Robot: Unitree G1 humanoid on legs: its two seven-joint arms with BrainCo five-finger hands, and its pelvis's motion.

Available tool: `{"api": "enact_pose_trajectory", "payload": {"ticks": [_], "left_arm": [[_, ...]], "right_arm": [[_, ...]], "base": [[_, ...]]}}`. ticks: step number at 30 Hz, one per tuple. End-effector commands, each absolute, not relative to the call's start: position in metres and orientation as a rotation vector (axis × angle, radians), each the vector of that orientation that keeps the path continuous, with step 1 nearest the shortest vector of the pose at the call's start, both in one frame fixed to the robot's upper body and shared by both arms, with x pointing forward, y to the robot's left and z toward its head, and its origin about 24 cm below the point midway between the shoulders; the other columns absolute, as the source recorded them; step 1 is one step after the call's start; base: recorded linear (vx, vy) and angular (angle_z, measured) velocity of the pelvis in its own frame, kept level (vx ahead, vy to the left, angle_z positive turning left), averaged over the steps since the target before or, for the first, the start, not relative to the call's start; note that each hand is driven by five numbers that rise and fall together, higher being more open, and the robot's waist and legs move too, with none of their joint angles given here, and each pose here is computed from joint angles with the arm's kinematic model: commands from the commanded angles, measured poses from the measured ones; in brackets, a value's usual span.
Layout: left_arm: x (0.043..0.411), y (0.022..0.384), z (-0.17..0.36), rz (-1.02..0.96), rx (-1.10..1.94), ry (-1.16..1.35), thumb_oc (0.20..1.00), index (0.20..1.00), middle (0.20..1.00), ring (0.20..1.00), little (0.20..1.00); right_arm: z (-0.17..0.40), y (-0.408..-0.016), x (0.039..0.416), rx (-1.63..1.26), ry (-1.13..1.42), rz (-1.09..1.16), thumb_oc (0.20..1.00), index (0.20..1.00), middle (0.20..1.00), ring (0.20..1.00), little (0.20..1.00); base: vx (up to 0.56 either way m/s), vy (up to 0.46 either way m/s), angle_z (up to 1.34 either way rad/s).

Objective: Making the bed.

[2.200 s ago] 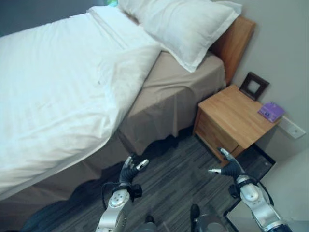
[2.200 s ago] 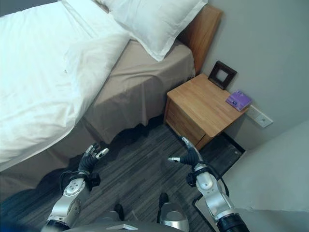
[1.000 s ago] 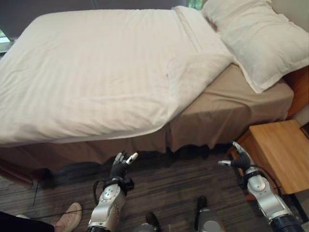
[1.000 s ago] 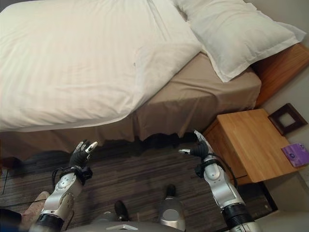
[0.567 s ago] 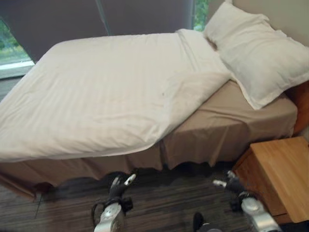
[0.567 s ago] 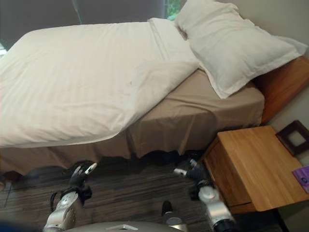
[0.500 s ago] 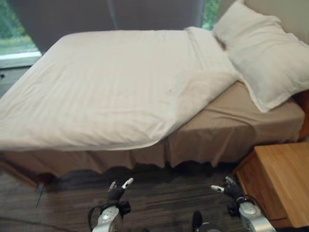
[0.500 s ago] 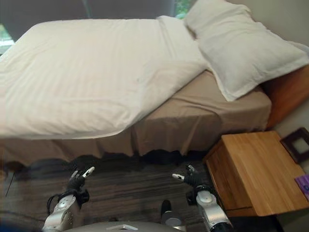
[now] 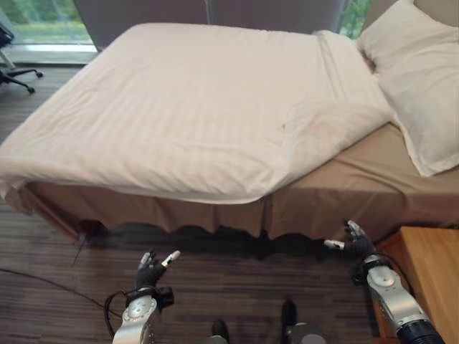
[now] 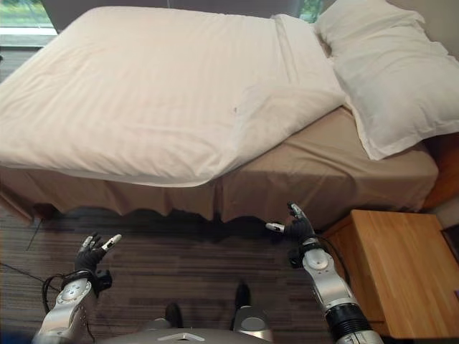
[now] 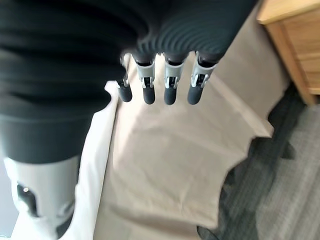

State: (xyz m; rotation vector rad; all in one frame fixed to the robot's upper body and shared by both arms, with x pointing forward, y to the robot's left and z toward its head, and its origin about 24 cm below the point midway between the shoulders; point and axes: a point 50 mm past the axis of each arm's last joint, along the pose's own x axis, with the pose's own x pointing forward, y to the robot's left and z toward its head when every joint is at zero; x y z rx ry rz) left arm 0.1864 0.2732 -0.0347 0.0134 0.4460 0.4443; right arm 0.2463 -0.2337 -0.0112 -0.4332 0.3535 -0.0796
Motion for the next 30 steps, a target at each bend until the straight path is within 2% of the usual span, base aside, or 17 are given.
{"api": "enact_pose_trajectory", "payload": {"ticks": [1, 3, 5, 6, 7, 11, 18, 23, 25, 30], "left_arm": [[0.214, 0.278, 0.012, 0.396, 0.068, 0.195, 1.0, 1.0, 1.0, 1.0, 1.0], [0.214, 0.277, 0.014, 0.397, 0.052, 0.181, 1.0, 1.0, 1.0, 1.0, 1.0], [0.218, 0.283, 0.025, 0.416, 0.049, 0.125, 1.0, 1.0, 1.0, 1.0, 1.0], [0.218, 0.282, 0.025, 0.416, 0.048, 0.125, 1.0, 1.0, 1.0, 1.0, 1.0], [0.232, 0.269, 0.028, 0.372, 0.119, 0.121, 1.0, 1.0, 1.0, 1.0, 1.0], [0.237, 0.28, 0.041, 0.406, 0.119, 0.066, 1.0, 1.0, 1.0, 1.0, 1.0], [0.255, 0.279, 0.061, 0.388, 0.145, -0.002, 1.0, 1.0, 1.0, 1.0, 1.0], [0.264, 0.279, 0.062, 0.39, 0.158, -0.003, 1.0, 1.0, 1.0, 1.0, 1.0], [0.279, 0.274, 0.069, 0.358, 0.145, -0.025, 1.0, 1.0, 1.0, 1.0, 1.0], [0.286, 0.272, 0.058, 0.331, 0.103, 0.023, 1.0, 1.0, 1.0, 1.0, 1.0]], "right_arm": [[0.062, -0.243, 0.281, -0.583, 0.038, -0.121, 1.0, 1.0, 1.0, 1.0, 1.0], [0.072, -0.249, 0.282, -0.628, 0.007, -0.141, 1.0, 1.0, 1.0, 1.0, 1.0], [0.115, -0.254, 0.292, -0.811, -0.144, -0.156, 1.0, 1.0, 1.0, 1.0, 1.0], [0.116, -0.254, 0.292, -0.812, -0.144, -0.155, 1.0, 1.0, 1.0, 1.0, 1.0], [0.128, -0.235, 0.298, -0.863, -0.231, -0.104, 1.0, 1.0, 1.0, 1.0, 1.0], [0.134, -0.217, 0.312, -0.884, -0.265, -0.055, 1.0, 1.0, 1.0, 1.0, 1.0], [0.179, -0.177, 0.346, -1.13, -0.422, -0.012, 1.0, 1.0, 1.0, 1.0, 1.0], [0.182, -0.176, 0.361, -1.16, -0.388, -0.027, 1.0, 1.0, 1.0, 1.0, 1.0], [0.193, -0.182, 0.375, -1.156, -0.343, -0.065, 1.0, 1.0, 1.0, 1.0, 1.0], [0.178, -0.222, 0.386, -1.247, -0.174, -0.19, 1.0, 1.0, 1.0, 1.0, 1.0]], "base": [[0.13, -0.187, -0.33], [0.19, -0.09, -0.07], [0.3, -0.028, 0.05], [0.3, 0.108, 0.05], [0.29, 0.166, 0.01], [0.34, 0.158, -0.04], [0.19, 0.116, -0.13], [0.13, 0.015, 0.15], [0.38, -0.205, 0.21], [0.28, -0.21, 0.69]]}}
